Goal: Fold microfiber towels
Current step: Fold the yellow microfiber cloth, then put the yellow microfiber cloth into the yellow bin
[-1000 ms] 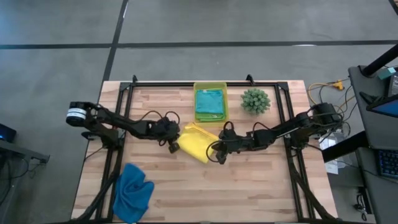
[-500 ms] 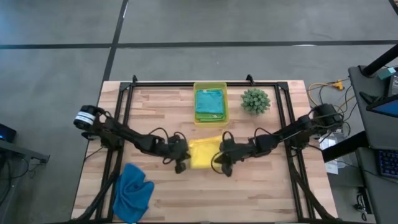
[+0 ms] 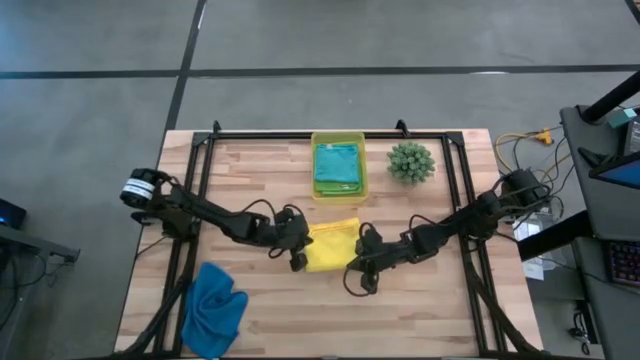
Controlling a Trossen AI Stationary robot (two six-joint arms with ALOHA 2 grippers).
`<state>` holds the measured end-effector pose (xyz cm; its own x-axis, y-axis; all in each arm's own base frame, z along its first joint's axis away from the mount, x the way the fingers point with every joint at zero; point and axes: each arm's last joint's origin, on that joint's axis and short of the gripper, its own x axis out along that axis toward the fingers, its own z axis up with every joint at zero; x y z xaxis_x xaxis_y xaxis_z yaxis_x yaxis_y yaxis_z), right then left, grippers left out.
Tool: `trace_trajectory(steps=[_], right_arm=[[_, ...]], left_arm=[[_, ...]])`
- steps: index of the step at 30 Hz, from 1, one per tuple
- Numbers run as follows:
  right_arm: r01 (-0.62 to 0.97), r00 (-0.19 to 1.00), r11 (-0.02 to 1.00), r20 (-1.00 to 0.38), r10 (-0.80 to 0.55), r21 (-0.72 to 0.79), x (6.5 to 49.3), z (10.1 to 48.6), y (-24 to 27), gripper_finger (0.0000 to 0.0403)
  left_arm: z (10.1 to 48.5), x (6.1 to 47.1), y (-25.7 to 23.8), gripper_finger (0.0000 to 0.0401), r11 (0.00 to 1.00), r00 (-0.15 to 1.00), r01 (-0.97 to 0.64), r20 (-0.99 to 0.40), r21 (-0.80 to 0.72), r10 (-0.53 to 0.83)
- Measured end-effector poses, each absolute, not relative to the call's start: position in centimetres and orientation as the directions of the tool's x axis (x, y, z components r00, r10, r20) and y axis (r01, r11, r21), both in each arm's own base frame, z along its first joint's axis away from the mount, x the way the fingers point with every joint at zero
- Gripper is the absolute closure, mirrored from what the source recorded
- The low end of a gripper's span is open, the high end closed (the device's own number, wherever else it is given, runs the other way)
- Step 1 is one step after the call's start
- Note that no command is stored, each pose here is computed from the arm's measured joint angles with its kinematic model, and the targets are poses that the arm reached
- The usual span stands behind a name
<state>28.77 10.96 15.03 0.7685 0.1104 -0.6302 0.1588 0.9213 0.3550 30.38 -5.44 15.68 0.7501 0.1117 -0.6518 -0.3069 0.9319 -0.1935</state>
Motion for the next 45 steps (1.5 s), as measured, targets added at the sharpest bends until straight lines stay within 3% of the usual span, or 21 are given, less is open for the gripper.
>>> trace_trajectory(steps=[5,11,21,24,32,40,45], right_arm=[[0.165,0.757,0.923,-0.644,0.106,0.346,28.7,14.9,10.9,0.0394],[0.183,0.723,0.923,-0.682,0.106,0.338,28.3,14.5,11.0,0.0394],[0.086,0.726,0.939,-0.666,0.171,0.334,28.1,15.0,11.4,0.0394],[0.012,0.733,0.963,-0.657,0.174,0.269,28.3,15.3,11.5,0.0384],[-0.141,0.768,0.99,-0.633,0.102,-0.012,30.1,16.1,12.3,0.0297],[-0.21,0.65,0.953,-0.759,-0.032,-0.219,31.9,14.4,13.3,0.0183],[-0.245,0.583,0.92,-0.805,-0.114,-0.307,32.9,13.3,14.7,0.0143]], left_arm=[[14.3,30.6,-4.6,0.0401,0.927,0.707,-0.332,-0.696,-0.175,0.122],[14.0,29.6,-3.1,0.0401,0.869,0.605,-0.485,-0.754,-0.095,0.256],[16.1,29.5,-2.9,0.0401,0.857,0.663,-0.504,-0.684,-0.109,0.303],[15.8,29.6,-2.6,0.0401,0.873,0.658,-0.48,-0.694,-0.088,0.292],[13.3,30.1,-1.6,0.0401,0.893,0.596,-0.449,-0.757,-0.04,0.266],[11.3,31.3,-1.3,0.0401,0.9,0.62,-0.422,-0.758,-0.104,0.203],[10.0,31.6,-1.5,0.0401,0.908,0.614,-0.389,-0.778,-0.154,0.131]])
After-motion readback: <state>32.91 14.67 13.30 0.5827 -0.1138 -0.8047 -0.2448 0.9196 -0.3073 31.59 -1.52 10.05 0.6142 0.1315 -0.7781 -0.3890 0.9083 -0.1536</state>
